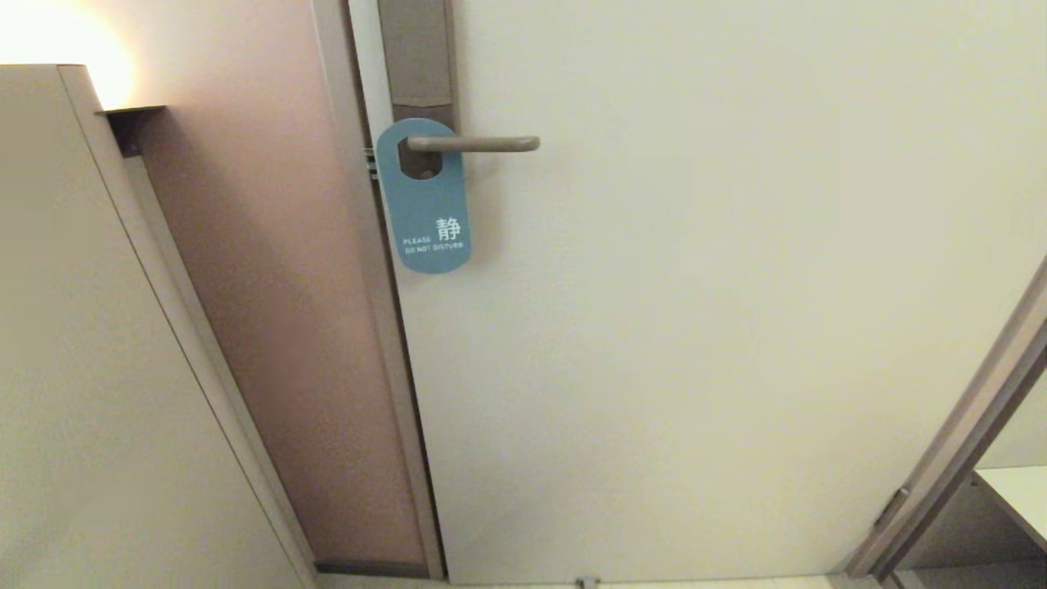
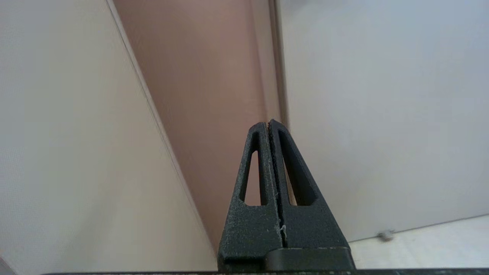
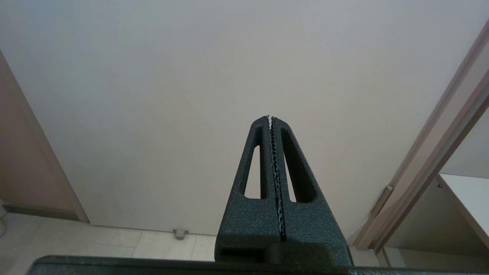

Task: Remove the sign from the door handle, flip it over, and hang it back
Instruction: Take down the sign

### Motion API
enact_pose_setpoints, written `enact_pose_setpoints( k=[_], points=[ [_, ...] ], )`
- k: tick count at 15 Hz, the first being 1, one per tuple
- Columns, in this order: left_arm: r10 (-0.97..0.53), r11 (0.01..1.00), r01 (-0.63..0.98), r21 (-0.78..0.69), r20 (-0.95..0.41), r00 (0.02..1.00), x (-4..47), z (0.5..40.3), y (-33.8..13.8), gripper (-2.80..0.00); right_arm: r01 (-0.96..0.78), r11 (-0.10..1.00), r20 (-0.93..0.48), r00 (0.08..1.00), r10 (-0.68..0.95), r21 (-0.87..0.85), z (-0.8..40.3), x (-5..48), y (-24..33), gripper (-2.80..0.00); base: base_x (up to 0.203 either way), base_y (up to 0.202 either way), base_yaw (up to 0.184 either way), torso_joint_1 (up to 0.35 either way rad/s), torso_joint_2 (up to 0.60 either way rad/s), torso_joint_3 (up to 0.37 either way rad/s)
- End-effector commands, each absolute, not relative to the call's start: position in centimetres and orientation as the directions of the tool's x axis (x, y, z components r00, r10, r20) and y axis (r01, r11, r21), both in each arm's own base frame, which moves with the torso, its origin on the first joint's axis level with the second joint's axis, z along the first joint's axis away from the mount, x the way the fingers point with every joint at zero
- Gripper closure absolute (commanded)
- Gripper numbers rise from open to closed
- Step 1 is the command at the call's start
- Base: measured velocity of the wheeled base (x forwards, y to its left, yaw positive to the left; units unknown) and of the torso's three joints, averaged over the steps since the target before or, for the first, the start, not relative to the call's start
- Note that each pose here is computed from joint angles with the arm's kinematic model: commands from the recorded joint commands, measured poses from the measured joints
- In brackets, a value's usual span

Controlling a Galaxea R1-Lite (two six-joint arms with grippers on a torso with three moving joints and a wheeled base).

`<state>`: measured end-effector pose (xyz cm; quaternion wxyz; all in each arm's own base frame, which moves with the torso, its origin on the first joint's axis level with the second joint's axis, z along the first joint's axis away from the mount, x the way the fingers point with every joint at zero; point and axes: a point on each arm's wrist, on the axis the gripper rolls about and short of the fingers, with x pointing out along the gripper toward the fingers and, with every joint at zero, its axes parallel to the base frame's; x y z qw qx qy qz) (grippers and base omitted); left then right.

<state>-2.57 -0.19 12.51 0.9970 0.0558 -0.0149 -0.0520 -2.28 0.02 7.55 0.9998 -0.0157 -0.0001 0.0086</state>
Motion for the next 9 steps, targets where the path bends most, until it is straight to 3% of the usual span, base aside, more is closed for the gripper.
enact_pose_setpoints(
  k=[1, 9],
  points=[
    [-0.124, 0.988, 0.128, 0.084, -0.045, 0.991, -1.1, 14.5, -0.2, 0.00, -0.018, 0.999, -0.002, 1.000, 0.018, -0.032, 7.6, -2.3, 0.0, 0.00, 0.000, 0.000, 0.000, 0.000, 0.00, 0.000],
    [-0.198, 0.976, 0.185, -0.119, -0.109, 0.974, 9.6, 23.8, -1.2, 0.00, -0.018, 0.999, -0.002, 1.000, 0.018, -0.032, 7.6, -2.3, 0.0, 0.00, 0.000, 0.000, 0.000, 0.000, 0.00, 0.000]
  ],
)
